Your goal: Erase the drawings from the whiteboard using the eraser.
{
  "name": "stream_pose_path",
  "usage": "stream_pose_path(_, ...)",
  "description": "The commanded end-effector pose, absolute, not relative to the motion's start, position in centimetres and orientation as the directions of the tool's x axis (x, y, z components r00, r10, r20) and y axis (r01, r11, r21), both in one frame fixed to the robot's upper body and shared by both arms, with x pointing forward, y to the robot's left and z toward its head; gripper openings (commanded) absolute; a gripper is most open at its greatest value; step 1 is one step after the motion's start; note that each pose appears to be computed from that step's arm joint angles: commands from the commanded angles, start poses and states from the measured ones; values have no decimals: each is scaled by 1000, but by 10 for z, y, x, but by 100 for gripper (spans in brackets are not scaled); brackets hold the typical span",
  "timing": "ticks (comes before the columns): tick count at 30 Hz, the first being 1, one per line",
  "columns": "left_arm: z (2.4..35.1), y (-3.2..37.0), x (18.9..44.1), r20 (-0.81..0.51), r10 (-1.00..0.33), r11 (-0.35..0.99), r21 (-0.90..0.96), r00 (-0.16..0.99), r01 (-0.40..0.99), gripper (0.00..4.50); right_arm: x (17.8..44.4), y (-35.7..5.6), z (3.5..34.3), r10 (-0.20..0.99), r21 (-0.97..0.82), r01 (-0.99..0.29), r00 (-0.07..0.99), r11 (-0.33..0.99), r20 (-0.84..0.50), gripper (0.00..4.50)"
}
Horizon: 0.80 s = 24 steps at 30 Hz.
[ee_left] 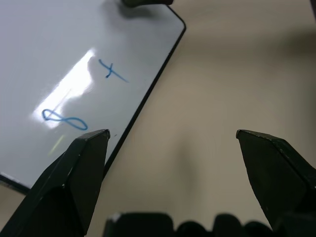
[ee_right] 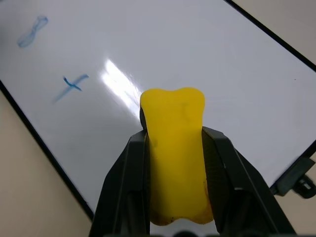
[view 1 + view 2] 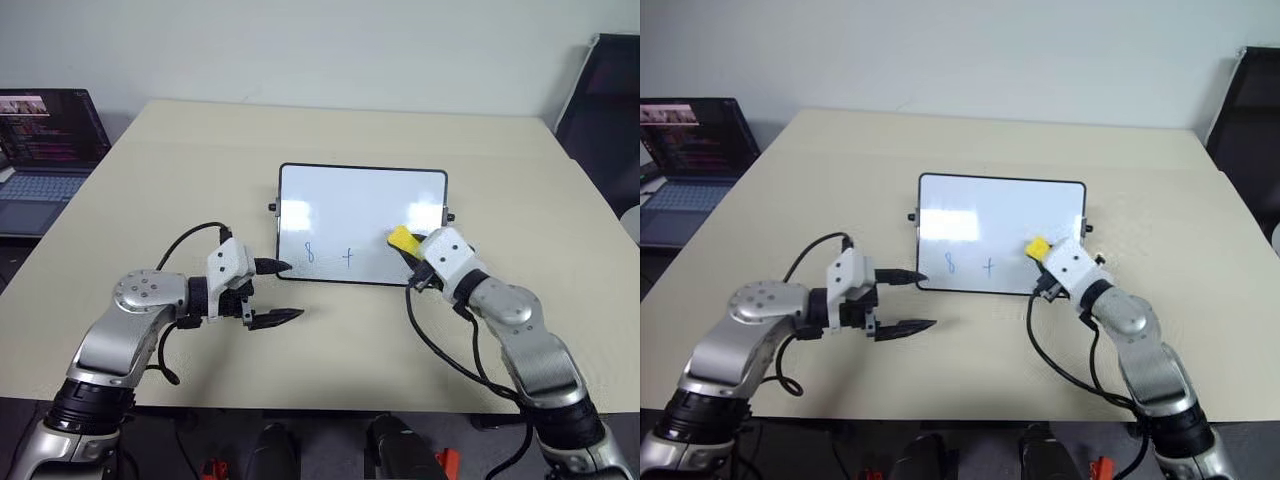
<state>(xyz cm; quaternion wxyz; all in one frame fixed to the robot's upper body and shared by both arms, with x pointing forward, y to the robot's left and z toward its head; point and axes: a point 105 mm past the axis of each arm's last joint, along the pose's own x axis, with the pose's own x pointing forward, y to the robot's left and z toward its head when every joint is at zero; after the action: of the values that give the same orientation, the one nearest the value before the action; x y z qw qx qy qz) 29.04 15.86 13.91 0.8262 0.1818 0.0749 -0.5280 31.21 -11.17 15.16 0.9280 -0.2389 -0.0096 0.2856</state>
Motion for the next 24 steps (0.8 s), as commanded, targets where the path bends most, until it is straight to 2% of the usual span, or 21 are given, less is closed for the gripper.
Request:
stream_pose_path(1,155,162,286,-235,-836,451,221,496,865,450,289,-117,165,596,-362,-583,798,728,-87,112)
stream_pose_path(4,150,169,279,-244,-816,488,199,525,850,450,275,-116,163,642,-262,-642,761,721,-96,112)
stream_pose_path(13,148,184,275,-218,-744,605,181,632,775,450,260,-103,152,717,-192,-723,688,664,-111,112)
stream_pose_path(17,151,185,271,-211,-719,636,187,663,749,450,260,-92,138,754,-229,-767,637,599,-162,112)
stream_pose_path(24,148,184,263,-231,-701,645,199,675,738,450,270,-90,139,763,-303,-764,628,570,-149,112)
